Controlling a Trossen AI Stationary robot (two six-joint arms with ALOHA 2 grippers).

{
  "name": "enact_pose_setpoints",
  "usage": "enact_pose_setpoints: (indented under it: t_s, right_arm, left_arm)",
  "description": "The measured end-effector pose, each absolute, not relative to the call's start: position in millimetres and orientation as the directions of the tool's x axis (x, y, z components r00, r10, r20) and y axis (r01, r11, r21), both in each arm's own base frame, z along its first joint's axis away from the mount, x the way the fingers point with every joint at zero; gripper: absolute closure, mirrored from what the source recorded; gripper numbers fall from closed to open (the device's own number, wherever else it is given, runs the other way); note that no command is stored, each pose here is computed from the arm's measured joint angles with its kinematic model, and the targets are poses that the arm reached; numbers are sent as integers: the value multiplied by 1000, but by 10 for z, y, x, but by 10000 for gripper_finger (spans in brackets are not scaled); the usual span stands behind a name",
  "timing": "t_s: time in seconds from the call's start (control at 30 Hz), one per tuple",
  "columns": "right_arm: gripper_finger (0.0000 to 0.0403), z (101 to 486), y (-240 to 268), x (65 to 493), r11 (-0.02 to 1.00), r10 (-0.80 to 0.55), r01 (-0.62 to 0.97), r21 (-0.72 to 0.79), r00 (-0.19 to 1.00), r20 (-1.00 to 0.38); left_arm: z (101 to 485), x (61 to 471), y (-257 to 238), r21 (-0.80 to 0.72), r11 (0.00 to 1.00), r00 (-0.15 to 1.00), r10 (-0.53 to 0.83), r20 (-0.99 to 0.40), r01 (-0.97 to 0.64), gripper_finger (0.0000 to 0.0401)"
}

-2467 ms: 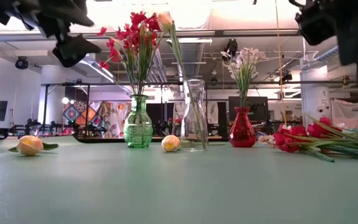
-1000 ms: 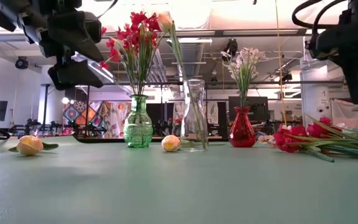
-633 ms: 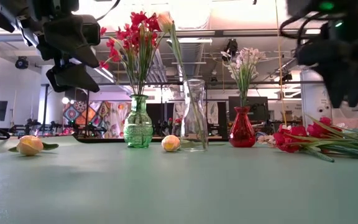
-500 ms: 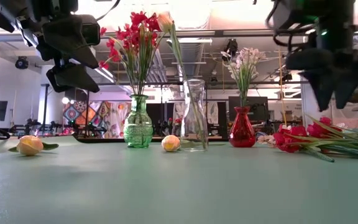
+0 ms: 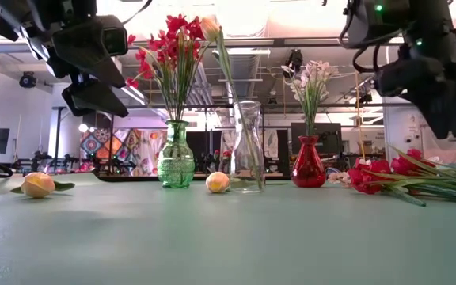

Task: Sort flowers into vase by color
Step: Put the right white flower into the red vase

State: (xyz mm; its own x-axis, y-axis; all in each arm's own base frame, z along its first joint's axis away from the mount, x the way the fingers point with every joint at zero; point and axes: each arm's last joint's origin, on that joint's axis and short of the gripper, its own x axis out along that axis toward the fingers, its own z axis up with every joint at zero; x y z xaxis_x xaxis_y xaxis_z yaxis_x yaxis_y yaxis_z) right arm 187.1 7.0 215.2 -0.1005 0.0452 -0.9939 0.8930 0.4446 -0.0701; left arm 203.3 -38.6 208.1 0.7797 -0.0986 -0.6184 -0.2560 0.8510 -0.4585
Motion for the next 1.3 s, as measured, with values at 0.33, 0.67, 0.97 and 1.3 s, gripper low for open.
enact_pose_setpoints:
  t_s: [0.33,0.67,0.97,1.3]
  right_arm:
    - [207,1974,66,1763,397,21,907,-144,-166,-986]
    - [207,1714,79,1734,360,22,928,-97,-112,-993]
    - [252,1479,72,1574,315,17,937,-153,-167,-986]
    - [384,1365,59,1606,342,-30,937,-78,-72,-997]
  left_arm:
    - [2081,2033,-387,-445,862,780,-99,-618,-243,161]
    - [2084,2034,-387,-437,869,782,-100,-615,-233,161]
    - [2155,2084,-397,-438,883,833,-111,-542,-167,161]
    - [2245,2133,-412,-450,887,884,-126,-450,-102,161]
